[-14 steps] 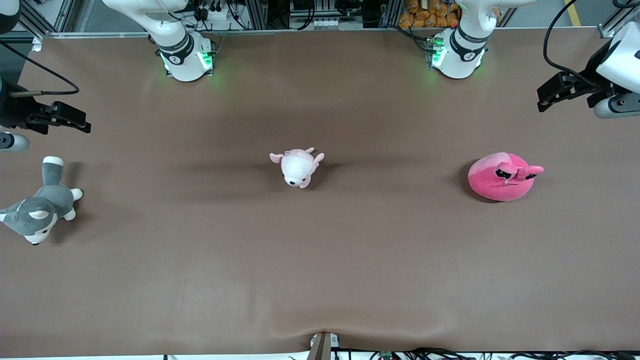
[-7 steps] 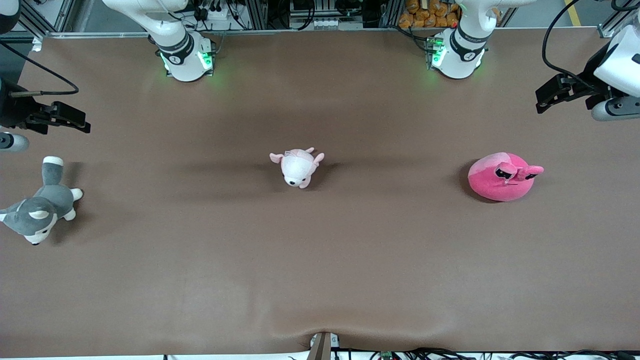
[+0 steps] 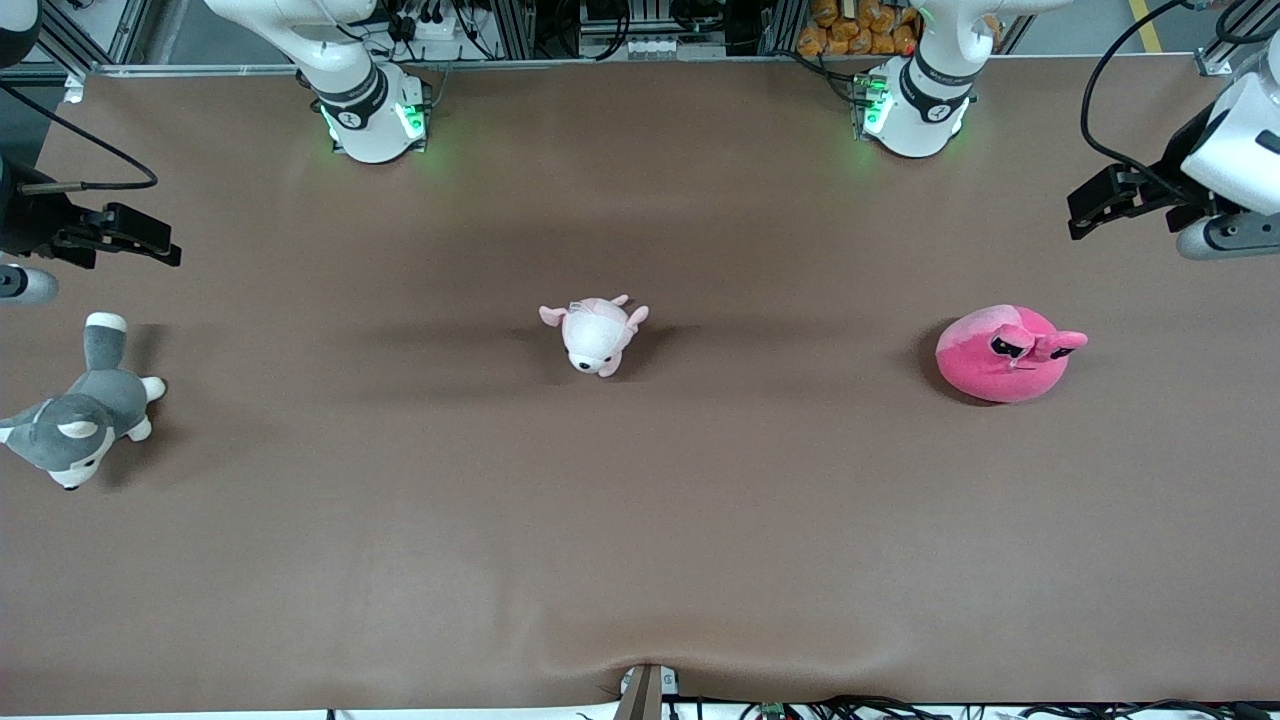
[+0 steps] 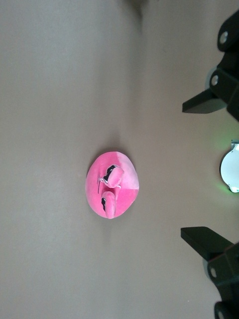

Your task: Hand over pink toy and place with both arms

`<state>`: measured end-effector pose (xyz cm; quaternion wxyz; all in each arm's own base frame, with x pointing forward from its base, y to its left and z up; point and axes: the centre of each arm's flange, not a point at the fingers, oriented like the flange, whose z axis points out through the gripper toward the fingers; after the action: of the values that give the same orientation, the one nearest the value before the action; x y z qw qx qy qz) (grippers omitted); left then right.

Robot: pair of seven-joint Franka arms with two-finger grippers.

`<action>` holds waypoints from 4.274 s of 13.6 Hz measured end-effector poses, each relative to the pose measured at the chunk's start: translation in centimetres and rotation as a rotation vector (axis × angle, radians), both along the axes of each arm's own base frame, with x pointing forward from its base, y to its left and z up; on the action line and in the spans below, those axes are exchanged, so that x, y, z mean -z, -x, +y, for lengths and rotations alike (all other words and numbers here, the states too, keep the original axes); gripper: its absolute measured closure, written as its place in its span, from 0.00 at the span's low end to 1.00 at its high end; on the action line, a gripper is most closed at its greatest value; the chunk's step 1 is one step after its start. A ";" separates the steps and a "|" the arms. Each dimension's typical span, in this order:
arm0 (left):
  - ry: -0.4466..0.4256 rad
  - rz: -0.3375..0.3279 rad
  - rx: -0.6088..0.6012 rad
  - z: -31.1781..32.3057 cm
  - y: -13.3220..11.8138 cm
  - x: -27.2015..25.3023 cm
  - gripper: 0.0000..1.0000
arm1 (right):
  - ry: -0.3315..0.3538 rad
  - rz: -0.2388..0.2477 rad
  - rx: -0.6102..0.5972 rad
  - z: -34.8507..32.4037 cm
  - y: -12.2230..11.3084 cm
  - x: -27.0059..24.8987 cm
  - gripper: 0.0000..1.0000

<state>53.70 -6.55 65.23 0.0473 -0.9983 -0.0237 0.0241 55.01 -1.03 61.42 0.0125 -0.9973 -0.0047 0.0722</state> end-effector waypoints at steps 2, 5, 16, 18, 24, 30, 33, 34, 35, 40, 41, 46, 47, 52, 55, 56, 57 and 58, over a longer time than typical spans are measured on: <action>0.000 0.001 -0.007 0.4 -0.1 0.1 0.00 | 0.000 0.000 0.000 0.0 0.0 0.0 0.00; 0.003 -0.016 -0.010 0.6 -0.4 0.1 0.00 | 0.000 0.000 -0.001 0.0 0.0 0.0 0.00; 0.019 0.003 -0.045 1.4 -1.3 3.0 0.00 | 0.000 -0.003 -0.004 0.2 0.0 -0.1 0.00; 0.018 0.005 -0.050 1.5 -1.3 3.0 0.00 | 0.000 -0.003 -0.004 0.2 0.0 -0.1 0.00; 0.015 -0.003 -0.113 1.7 -0.6 1.9 0.00 | 0.000 0.006 -0.004 0.2 -0.3 0.4 0.00; 0.004 0.060 -0.108 0.5 -0.1 2.9 0.00 | 0.000 0.009 -0.004 0.2 -0.4 0.6 0.00; 0.001 0.078 -0.106 0.3 0.1 3.0 0.00 | 0.000 0.009 -0.004 0.2 -0.4 0.6 0.00; 0.000 0.079 -0.106 0.3 0.1 3.1 0.00 | 0.000 0.009 -0.004 0.2 -0.4 0.6 0.00; 0.000 0.080 -0.108 0.4 0.1 3.1 0.00 | 0.000 0.009 -0.004 0.2 -0.4 0.6 0.00; 0.003 0.070 -0.133 1.7 -0.1 3.0 0.00 | 0.000 0.009 -0.004 0.2 -0.4 0.6 0.00; 0.005 0.058 -0.147 2.5 -0.4 2.9 0.00 | 0.000 0.009 -0.004 0.2 -0.4 0.6 0.00; 0.003 0.068 -0.317 7.6 -1.6 4.6 0.00 | 0.000 0.010 -0.003 0.2 -0.4 0.6 0.00; -0.002 0.072 -0.364 7.8 -1.7 4.9 0.00 | 0.000 0.010 -0.003 0.2 -0.4 0.6 0.00; -0.029 0.086 -0.555 6.7 -2.2 6.4 0.00 | 0.000 0.010 -0.003 0.2 -0.4 0.6 0.00; -0.036 0.098 -0.595 6.8 -2.6 7.3 0.00 | 0.000 0.010 -0.003 0.2 -0.4 0.7 0.00; -0.037 0.102 -0.600 6.9 -2.7 7.5 0.00 | 0.000 0.010 -0.003 0.2 -0.4 0.7 0.00; -0.038 0.104 -0.606 7.1 -2.8 7.6 0.00 | 0.000 0.010 -0.003 0.2 -0.4 0.7 0.00; -0.039 0.106 -0.614 7.2 -2.8 7.8 0.00 | 0.000 0.011 -0.003 0.2 -0.4 0.7 0.00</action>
<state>56.50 0.62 57.46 0.0582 -0.9407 -0.3222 0.0889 55.43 -0.88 60.72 0.0126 -0.9969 -0.0063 0.0776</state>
